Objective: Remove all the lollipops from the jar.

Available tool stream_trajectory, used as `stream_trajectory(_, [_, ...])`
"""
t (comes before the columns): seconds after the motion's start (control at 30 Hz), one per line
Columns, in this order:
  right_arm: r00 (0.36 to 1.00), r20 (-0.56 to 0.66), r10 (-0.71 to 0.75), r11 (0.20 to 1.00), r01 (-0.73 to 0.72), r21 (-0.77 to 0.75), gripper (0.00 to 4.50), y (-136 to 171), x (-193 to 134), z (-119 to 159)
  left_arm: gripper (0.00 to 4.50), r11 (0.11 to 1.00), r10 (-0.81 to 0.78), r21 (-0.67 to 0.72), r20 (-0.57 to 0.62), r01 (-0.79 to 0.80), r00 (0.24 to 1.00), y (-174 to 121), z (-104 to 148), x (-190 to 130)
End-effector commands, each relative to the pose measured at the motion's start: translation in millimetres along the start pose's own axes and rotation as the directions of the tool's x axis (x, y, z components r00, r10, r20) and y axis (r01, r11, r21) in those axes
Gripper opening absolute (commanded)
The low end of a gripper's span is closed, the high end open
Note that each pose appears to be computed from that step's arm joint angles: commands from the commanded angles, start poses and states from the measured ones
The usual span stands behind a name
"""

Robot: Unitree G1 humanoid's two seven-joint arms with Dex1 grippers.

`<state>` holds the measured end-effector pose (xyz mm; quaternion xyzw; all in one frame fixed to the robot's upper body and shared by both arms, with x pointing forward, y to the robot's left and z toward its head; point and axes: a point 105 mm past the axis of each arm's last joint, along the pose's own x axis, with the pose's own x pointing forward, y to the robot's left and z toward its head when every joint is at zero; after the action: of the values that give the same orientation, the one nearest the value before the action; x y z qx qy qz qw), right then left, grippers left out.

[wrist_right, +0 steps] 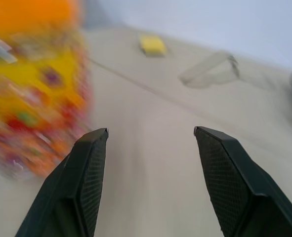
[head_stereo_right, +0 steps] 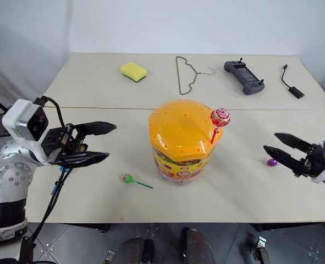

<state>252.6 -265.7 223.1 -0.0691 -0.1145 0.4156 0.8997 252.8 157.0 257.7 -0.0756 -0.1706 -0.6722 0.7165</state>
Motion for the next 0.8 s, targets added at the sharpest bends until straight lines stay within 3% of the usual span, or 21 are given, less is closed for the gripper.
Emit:
stream_trajectory(0.03, [0.969, 0.213, 0.122, 0.993, -0.119, -0.028, 2.93, 42, 28, 45, 3.36, 0.995, 0.076, -0.076, 0.076, -0.07, 0.994, 7, 8, -17])
stream_trajectory(0.2, [0.946, 0.217, 0.243, 0.969, -0.245, -0.016, 2.93, 71, 51, 48, 3.36, 0.988, 0.04, -0.154, 0.058, -0.03, 0.998, 7, -6, -22])
stream_trajectory(0.57, [0.926, 0.156, 0.344, 0.938, -0.345, -0.02, 2.93, 77, 72, 34, 3.36, 0.992, -0.042, -0.113, 0.059, 0.048, 0.997, 12, -6, -1])
stream_trajectory(0.67, [0.919, 0.182, 0.351, 0.935, -0.353, -0.022, 2.29, 76, 74, 37, 3.36, 0.992, -0.064, -0.103, 0.072, 0.071, 0.995, 7, -1, 4])
stream_trajectory(0.8, [0.915, 0.196, 0.354, 0.934, -0.355, -0.028, 0.97, 74, 72, 41, 3.36, 0.992, -0.066, -0.1, 0.07, 0.073, 0.995, 4, -1, 4])
